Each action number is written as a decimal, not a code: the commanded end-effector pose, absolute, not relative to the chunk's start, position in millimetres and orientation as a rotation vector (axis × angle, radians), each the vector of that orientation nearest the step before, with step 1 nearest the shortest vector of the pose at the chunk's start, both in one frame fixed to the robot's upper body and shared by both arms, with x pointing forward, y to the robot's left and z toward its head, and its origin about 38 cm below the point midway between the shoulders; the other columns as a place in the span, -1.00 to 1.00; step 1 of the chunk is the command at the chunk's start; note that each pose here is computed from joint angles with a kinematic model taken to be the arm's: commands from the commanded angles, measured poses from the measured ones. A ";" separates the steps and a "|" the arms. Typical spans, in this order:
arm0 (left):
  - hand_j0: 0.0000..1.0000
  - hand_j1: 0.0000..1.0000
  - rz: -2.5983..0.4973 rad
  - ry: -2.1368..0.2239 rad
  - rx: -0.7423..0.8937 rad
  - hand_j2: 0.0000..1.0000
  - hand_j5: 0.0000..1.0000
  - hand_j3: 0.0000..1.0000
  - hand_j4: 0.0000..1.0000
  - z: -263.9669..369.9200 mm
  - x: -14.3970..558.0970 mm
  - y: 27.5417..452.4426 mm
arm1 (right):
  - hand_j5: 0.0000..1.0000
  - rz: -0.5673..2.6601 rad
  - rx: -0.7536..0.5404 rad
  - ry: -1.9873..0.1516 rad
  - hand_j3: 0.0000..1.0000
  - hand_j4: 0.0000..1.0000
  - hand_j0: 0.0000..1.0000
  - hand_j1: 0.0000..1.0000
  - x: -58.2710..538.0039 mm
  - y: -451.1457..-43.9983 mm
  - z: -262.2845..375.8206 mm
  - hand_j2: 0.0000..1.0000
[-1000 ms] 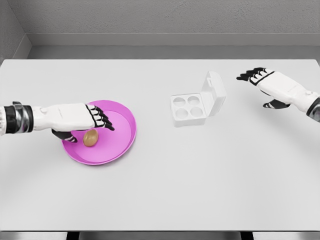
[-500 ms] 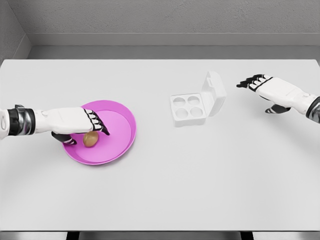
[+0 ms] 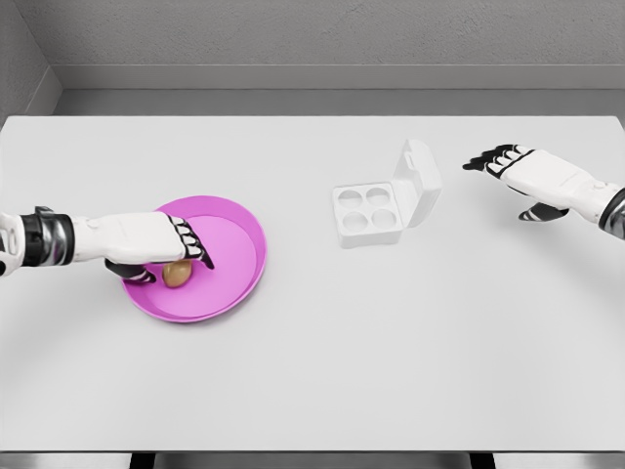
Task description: Pack egg into the box and close the box lid
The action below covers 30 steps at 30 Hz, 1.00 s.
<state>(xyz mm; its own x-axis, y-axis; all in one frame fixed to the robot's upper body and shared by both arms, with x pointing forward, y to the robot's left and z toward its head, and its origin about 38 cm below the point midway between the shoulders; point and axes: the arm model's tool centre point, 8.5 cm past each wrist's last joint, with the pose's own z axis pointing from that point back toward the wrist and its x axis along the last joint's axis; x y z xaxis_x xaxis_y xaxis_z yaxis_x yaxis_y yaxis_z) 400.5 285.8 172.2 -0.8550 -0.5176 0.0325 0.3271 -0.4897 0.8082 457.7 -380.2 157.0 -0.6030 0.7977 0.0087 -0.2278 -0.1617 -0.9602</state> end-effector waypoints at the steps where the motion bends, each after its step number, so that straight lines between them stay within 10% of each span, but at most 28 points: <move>1: 0.65 0.65 -2.330 -1.214 0.288 0.65 0.65 0.65 0.65 172.0 400.6 282.7 | 1.00 1.839 -0.684 -1.393 1.00 1.00 1.00 1.00 457.5 -381.5 159.0 1.00; 15: 0.56 0.56 -2.339 -1.200 0.281 0.56 0.56 0.56 0.56 166.9 401.7 280.6 | 1.00 1.839 -0.683 -1.403 1.00 1.00 1.00 1.00 457.5 -379.8 160.3 1.00; 30: -0.12 -0.12 -2.345 -1.198 0.283 -0.12 -0.12 -0.12 -0.12 167.1 401.0 280.0 | 1.00 1.838 -0.682 -1.403 1.00 1.00 1.00 1.00 457.0 -380.0 160.2 1.00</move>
